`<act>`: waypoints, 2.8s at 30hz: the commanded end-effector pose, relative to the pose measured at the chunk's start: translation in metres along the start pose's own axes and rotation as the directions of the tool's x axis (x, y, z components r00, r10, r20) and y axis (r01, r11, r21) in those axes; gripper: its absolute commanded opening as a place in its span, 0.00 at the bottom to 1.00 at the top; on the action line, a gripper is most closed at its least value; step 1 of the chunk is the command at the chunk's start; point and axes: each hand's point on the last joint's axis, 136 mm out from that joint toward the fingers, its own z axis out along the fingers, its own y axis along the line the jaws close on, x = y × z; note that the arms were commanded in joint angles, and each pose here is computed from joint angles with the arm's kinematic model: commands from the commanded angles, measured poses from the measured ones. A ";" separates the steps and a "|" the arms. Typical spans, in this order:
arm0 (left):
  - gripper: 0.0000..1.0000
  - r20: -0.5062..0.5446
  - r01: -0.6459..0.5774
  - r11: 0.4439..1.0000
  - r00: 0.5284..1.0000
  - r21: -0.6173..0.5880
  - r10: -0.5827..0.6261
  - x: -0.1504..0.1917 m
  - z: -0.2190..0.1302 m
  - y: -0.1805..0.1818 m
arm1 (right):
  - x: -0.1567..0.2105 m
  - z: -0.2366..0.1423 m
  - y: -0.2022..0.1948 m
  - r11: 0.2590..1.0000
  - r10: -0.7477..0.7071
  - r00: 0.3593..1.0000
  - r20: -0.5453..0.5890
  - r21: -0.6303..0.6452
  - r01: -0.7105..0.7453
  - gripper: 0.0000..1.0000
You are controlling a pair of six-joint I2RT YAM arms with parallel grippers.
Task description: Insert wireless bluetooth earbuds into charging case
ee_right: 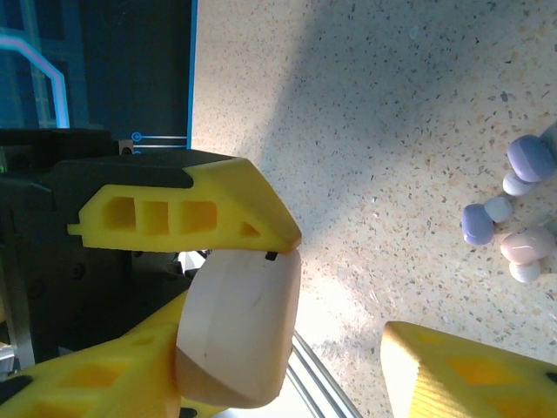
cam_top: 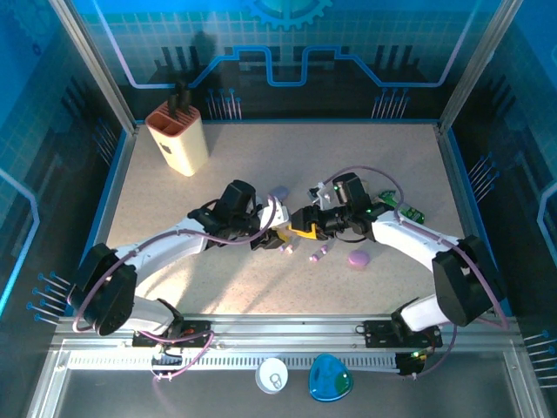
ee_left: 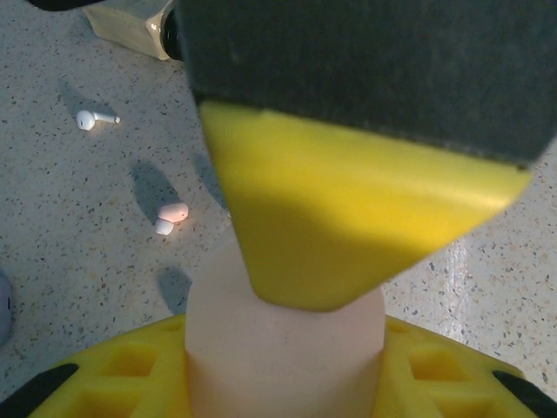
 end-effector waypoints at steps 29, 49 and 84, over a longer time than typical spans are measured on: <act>0.99 0.521 0.151 0.972 0.853 -0.182 -0.035 -0.078 -0.049 0.018 | -0.021 -0.072 0.044 0.977 0.010 0.985 0.170 -0.211 0.026 0.19; 0.92 0.697 -0.043 0.996 0.712 -0.084 0.089 -0.129 -0.033 -0.022 | -0.003 -0.137 0.096 0.829 0.111 0.965 0.236 -0.557 0.041 0.18; 0.56 0.755 -0.079 0.996 0.655 0.037 0.024 -0.162 -0.025 -0.022 | 0.003 -0.133 0.080 0.814 0.194 0.957 0.215 -0.580 -0.035 0.16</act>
